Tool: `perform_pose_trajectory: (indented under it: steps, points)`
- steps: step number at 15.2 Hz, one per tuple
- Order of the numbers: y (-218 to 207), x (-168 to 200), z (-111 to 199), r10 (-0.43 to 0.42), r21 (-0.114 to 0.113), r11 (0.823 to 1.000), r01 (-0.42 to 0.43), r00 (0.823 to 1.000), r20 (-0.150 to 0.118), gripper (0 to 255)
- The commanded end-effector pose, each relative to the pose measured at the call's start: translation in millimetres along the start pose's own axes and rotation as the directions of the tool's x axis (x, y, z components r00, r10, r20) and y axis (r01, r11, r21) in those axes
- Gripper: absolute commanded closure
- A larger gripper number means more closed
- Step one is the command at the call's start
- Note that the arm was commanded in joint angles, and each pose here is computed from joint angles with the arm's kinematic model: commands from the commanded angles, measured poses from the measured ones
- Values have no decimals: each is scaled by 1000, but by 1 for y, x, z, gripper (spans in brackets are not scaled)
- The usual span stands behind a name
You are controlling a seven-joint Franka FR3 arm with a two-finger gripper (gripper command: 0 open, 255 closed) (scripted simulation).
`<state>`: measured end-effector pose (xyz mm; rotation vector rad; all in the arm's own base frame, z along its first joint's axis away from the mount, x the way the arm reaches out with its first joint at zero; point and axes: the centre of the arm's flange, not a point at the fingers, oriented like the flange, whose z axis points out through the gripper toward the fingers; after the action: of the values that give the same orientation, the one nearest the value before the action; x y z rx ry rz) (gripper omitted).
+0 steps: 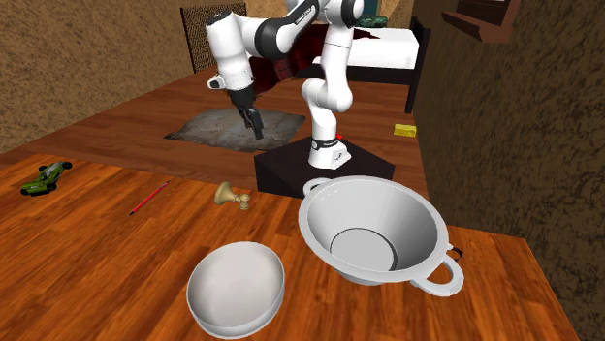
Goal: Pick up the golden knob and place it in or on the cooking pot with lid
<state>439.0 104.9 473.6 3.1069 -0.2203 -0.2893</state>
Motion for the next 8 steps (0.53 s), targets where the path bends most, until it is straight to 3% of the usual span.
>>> perform_pose_trajectory:
  steps: [1,8]
  points:
    - [-16,19,11,7,8,1000,-7,1000,9,0]
    - [-72,84,48,31,30,999,-32,999,41,0]
